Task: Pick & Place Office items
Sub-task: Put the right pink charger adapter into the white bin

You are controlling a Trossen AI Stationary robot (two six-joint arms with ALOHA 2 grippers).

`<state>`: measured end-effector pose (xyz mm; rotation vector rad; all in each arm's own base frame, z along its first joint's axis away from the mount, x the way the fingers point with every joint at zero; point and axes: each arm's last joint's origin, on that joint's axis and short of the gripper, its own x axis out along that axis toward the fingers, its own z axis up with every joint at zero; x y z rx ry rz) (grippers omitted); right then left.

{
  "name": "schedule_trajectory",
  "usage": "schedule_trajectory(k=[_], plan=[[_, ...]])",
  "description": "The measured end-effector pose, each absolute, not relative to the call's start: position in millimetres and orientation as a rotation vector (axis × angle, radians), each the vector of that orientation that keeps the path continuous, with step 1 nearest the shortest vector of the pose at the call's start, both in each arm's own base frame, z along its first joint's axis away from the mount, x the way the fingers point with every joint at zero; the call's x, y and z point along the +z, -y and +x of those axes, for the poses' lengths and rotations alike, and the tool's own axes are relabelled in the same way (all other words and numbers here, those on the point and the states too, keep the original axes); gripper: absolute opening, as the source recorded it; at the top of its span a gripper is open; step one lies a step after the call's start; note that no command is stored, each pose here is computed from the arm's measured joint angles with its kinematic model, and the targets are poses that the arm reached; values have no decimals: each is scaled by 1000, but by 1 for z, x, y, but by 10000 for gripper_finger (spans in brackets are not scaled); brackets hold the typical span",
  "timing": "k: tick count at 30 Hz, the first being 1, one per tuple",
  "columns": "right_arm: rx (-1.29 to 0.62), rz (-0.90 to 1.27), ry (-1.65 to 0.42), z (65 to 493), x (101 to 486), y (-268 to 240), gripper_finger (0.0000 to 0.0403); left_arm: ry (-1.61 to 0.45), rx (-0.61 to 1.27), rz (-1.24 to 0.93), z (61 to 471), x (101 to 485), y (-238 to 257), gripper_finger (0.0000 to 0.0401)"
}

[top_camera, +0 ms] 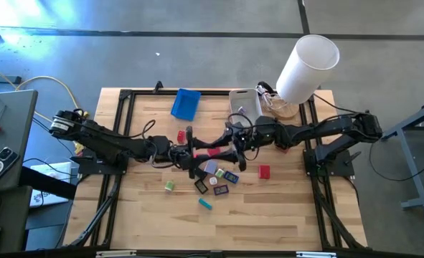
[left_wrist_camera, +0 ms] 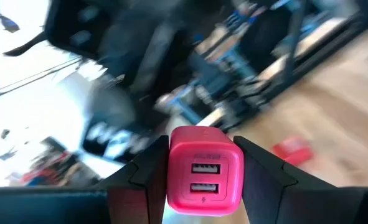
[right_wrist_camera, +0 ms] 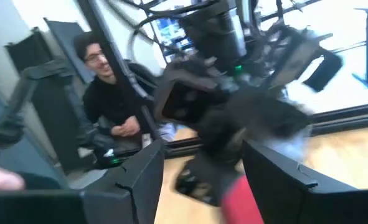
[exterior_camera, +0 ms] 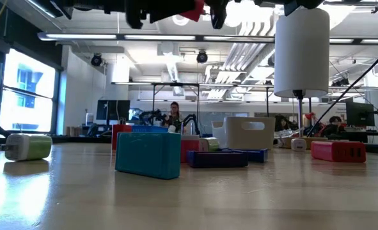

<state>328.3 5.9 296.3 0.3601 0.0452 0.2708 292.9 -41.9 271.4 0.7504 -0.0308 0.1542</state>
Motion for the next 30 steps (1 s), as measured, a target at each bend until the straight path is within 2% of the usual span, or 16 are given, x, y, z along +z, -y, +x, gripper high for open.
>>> schedule_trajectory(k=[6,11,16,23,30], plan=[[244,367,-51,328,295,-5,190,39,186,760,293,273,41,146],[183,394,-46,329,295,-3,197,38,173,762,292,273,44,146],[183,364,-60,325,298,-3,225,33,161,767,292,272,47,146],[40,346,-71,319,299,2,280,74,129,792,290,275,56,146],[186,430,-77,320,300,0,303,122,154,790,289,281,56,146]])
